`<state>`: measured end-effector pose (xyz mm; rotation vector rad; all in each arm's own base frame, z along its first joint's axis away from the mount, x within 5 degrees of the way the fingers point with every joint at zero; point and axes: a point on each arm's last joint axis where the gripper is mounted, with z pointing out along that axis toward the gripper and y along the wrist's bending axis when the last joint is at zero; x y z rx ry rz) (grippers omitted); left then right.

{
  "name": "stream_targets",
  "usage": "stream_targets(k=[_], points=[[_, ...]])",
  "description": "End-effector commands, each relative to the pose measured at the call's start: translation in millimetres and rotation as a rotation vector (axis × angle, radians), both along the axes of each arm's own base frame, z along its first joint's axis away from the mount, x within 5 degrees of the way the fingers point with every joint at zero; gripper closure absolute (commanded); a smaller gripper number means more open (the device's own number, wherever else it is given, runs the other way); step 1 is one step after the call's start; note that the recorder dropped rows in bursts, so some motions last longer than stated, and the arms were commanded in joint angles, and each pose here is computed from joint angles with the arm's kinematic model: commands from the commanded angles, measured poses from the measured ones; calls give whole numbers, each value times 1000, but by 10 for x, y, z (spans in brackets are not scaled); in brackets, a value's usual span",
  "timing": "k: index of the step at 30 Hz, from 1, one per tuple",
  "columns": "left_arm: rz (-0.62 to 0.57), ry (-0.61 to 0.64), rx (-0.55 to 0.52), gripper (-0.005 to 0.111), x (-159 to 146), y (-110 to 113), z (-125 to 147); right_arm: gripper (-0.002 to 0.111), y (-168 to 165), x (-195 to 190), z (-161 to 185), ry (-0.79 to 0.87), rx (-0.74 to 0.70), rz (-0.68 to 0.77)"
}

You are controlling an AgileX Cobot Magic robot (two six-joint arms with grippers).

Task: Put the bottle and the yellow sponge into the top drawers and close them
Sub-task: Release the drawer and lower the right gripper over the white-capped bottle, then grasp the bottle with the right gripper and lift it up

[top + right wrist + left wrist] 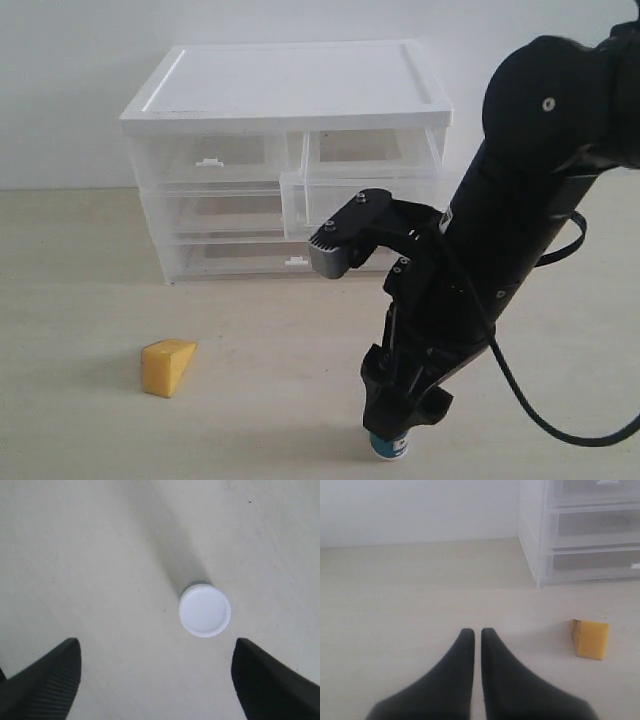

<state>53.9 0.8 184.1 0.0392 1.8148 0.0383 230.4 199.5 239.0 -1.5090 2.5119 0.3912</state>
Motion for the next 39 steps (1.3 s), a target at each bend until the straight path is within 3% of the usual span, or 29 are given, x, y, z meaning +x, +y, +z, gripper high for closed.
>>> stream_targets(k=[1,11,20,25,31,34,38,39], points=[[-1,-11,-6,102,1,-2,2,34,39,80,-133,11,-12,1],[-1,-11,-6,102,1,-2,2,34,122,212,-472,31,-45,2],[-1,-11,-6,102,1,-2,2,34,135,244,-552,28,-56,8],[-1,-11,-6,102,1,-2,2,46,139,249,-591,37,-63,12],[-1,-11,-6,102,1,-2,2,49,133,267,-677,42,-93,32],[-1,-11,-6,102,1,-2,2,64,137,287,-677,20,-89,29],[-1,-11,-6,102,1,-2,2,104,135,287,-671,19,-90,26],[-1,-11,-6,102,1,-2,2,108,135,287,-671,18,-90,28]])
